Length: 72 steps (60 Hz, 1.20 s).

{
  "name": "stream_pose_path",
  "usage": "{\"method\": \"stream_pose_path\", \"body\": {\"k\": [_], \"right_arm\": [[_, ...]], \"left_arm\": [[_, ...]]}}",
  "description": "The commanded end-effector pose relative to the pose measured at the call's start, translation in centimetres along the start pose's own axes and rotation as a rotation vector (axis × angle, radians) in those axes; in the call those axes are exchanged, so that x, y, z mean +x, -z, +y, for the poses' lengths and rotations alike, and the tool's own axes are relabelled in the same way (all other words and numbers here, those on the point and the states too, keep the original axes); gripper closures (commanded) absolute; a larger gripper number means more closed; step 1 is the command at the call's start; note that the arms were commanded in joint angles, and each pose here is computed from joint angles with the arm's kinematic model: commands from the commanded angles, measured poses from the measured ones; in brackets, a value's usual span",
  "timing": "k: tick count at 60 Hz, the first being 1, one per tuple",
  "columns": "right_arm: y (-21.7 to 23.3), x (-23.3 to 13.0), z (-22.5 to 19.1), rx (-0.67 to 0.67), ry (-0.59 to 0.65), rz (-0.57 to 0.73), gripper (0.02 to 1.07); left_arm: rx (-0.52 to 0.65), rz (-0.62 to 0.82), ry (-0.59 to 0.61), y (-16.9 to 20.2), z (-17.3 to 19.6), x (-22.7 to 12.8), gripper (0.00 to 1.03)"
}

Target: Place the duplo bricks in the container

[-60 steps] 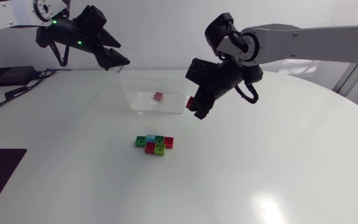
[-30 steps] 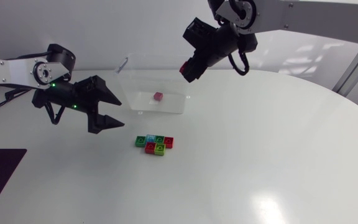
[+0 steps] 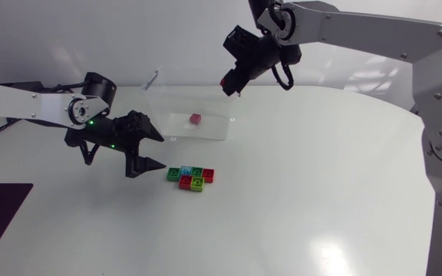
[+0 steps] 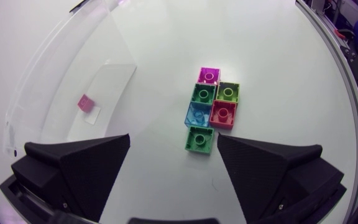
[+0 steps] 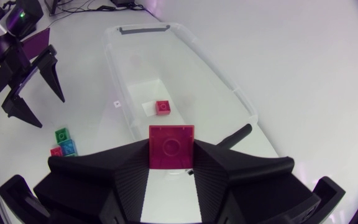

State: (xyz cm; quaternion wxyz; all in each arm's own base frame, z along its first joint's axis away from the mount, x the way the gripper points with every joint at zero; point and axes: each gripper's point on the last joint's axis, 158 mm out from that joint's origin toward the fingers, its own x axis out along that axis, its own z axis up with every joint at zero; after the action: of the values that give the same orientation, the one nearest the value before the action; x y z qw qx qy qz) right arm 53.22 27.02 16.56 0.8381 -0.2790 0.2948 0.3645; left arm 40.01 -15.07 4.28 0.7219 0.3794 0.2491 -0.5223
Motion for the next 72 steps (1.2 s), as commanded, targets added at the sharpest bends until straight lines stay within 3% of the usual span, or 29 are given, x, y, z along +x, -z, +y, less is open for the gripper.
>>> {"method": "stream_pose_path", "body": {"k": [1, 17, 20, 26, 27, 37, 39, 42, 53, 57, 72], "right_arm": [[-0.1, 0.9, -0.6, 0.03, 0.004, 0.006, 0.78], [-0.5, 3.3, -2.4, 0.056, 0.04, 0.016, 0.75], [-0.6, 3.6, -2.6, 0.064, 0.045, 0.019, 0.63], [-0.7, 3.9, -2.9, 0.077, 0.052, 0.035, 0.11], [-0.8, 3.8, -2.9, 0.08, 0.052, 0.038, 0.06], [-3.8, -0.2, -0.6, 0.059, 0.054, 0.082, 0.06], [-2.4, 0.6, 0.7, 0.052, 0.034, 0.147, 0.06], [-3.5, -1.7, 1.8, 0.043, 0.027, 0.144, 0.06], [1.0, -2.7, 4.4, 0.17, -0.073, 0.323, 0.06], [-0.5, -5.0, 3.9, 0.19, -0.052, 0.284, 0.06], [0.2, -6.1, 6.4, 0.2, -0.112, 0.353, 0.06]], "left_arm": [[-0.003, 0.013, 0.021, 0.8, -1.0, 0.9, 0.05], [0.0, 0.021, 0.008, 1.6, -1.4, 1.2, 0.05], [0.004, 0.029, 0.004, 1.8, -1.5, 1.5, 0.05], [0.009, 0.029, 0.005, 1.9, -1.7, 1.6, 0.05], [0.009, 0.029, 0.005, 1.9, -1.7, 1.6, 0.05], [0.009, 0.029, 0.002, 2.1, -1.4, 1.8, 0.05], [0.009, 0.029, 0.002, 2.1, -1.4, 1.8, 0.05], [0.008, 0.029, 0.001, 2.1, -1.3, 1.8, 0.05], [0.011, 0.027, 0.026, 1.9, -1.8, 2.7, 0.05], [0.014, 0.025, 0.03, 1.6, -1.9, 2.9, 0.05], [0.009, 0.028, 0.047, 1.9, -2.2, 3.6, 0.05]]}}
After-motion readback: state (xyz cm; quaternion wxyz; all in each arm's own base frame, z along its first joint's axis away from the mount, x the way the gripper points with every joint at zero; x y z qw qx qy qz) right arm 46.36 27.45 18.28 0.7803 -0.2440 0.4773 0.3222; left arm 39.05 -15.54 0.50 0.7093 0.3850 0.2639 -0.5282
